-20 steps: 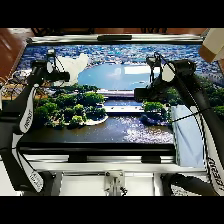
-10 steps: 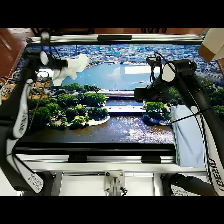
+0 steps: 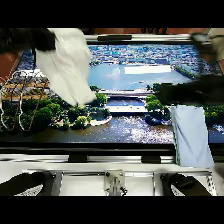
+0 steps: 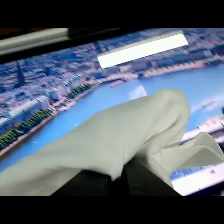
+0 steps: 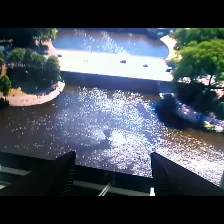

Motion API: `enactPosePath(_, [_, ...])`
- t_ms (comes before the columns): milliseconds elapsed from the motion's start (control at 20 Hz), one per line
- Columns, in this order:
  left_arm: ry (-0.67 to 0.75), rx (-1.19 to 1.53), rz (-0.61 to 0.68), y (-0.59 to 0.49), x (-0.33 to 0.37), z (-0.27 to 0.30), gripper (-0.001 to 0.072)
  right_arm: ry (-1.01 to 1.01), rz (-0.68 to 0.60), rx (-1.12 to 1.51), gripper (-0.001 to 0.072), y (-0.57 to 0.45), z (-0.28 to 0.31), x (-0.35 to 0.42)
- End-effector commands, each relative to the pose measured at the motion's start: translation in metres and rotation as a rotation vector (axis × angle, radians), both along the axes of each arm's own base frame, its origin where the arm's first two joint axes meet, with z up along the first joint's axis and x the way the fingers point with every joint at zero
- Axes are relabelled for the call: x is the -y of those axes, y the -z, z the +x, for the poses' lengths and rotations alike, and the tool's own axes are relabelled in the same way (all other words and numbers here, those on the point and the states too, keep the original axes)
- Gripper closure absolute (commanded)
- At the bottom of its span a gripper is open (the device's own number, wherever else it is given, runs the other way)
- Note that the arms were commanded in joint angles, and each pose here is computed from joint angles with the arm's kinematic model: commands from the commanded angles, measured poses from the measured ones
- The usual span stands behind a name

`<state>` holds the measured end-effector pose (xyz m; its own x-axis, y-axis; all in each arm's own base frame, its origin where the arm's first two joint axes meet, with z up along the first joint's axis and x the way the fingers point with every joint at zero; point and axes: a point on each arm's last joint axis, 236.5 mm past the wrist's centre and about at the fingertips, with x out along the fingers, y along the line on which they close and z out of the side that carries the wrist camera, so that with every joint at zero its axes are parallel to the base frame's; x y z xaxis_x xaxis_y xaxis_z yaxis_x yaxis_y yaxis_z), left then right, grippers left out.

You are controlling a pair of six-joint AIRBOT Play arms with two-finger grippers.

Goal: Fold the shirts.

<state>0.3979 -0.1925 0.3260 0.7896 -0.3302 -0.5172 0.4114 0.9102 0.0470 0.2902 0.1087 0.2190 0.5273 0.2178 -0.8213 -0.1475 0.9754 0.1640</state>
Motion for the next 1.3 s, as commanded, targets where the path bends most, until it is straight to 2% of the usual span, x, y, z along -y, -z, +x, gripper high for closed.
enactPosePath(0, [0.182,-0.217,0.056,0.066,0.056,-0.086,0.0671,0.095,0.032,0.128,0.0126,-0.046,-0.052,0.035])
enactPosePath(200, [0.324,-0.418,0.196,0.211,0.117,-0.139,0.0668,0.07,0.028,0.032,0.0126,-0.033,-0.089,0.038])
enactPosePath(350, [0.302,-0.535,0.261,0.285,0.121,-0.154,0.0645,0.08,0.026,0.011,0.0126,-0.011,-0.075,0.033])
enactPosePath(400, [0.273,-0.581,0.297,0.294,0.11,-0.154,0.0505,0.09,0.042,0.01,0.0126,0.0,-0.066,0.028])
enactPosePath(450, [0.245,-0.601,0.307,0.294,0.1,-0.149,0.0253,0.09,0.056,0.005,0.0126,0.013,-0.057,0.022])
enactPosePath(500, [0.204,-0.614,0.303,0.286,0.087,-0.14,0.0111,0.087,0.064,0.001,0.0125,0.027,-0.048,0.017])
enactPosePath(700, [0.044,-0.648,0.295,0.24,0.003,-0.109,0.0104,0.081,0.062,-0.026,0.0125,0.064,-0.011,0.001])
enactPosePath(800, [-0.016,-0.72,0.262,0.244,-0.038,-0.121,0.0105,0.06,0.041,-0.062,0.0125,0.084,0.007,-0.006])
enactPosePath(950, [-0.028,-0.904,0.1,0.29,-0.046,-0.17,0.0105,-0.028,0.004,-0.191,0.0125,0.131,0.02,-0.025])
enactPosePath(1100, [-0.012,-1.041,-0.094,0.341,-0.014,-0.208,0.0105,-0.162,0.028,-0.362,0.0125,0.183,0.019,-0.056])
enactPosePath(1250, [-0.05,-1.036,-0.277,0.367,0.017,-0.204,0.0106,-0.265,0.081,-0.542,0.0125,0.226,0.004,-0.081])
